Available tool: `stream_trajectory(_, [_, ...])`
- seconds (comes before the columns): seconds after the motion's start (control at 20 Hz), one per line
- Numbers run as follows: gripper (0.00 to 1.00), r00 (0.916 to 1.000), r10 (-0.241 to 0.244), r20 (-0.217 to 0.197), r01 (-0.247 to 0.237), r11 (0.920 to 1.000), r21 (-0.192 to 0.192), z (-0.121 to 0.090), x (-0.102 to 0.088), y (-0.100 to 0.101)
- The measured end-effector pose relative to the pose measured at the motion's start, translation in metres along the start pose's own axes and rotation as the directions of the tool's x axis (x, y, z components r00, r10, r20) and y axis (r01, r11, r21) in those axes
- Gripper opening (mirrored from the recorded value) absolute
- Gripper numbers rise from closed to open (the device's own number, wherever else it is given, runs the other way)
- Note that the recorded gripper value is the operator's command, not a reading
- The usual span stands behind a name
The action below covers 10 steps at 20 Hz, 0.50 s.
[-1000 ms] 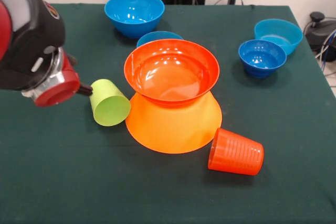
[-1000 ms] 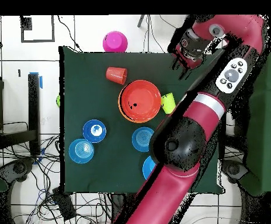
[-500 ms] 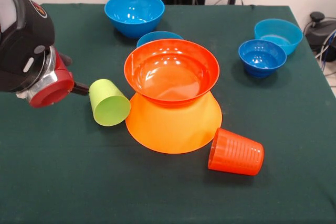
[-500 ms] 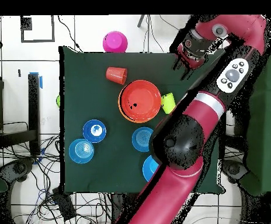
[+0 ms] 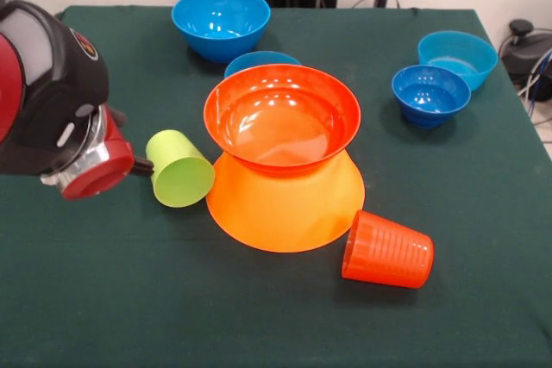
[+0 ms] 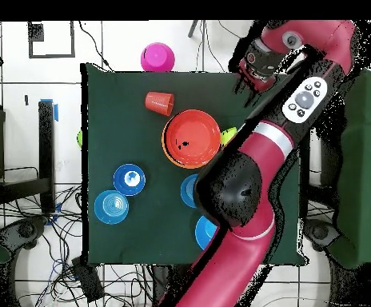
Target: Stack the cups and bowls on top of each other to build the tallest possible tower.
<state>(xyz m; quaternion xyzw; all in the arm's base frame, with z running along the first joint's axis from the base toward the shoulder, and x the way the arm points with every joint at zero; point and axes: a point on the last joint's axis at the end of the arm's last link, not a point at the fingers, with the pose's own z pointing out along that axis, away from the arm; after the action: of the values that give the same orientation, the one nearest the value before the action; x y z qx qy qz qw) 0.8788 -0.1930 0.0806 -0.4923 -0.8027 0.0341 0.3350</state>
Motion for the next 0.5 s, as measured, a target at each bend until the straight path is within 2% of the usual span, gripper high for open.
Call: stream_trajectory(0.5, [1.0, 0.9999, 0.015, 0.001, -0.015, 0.9999, 0.003, 0.006, 0.002, 0.013])
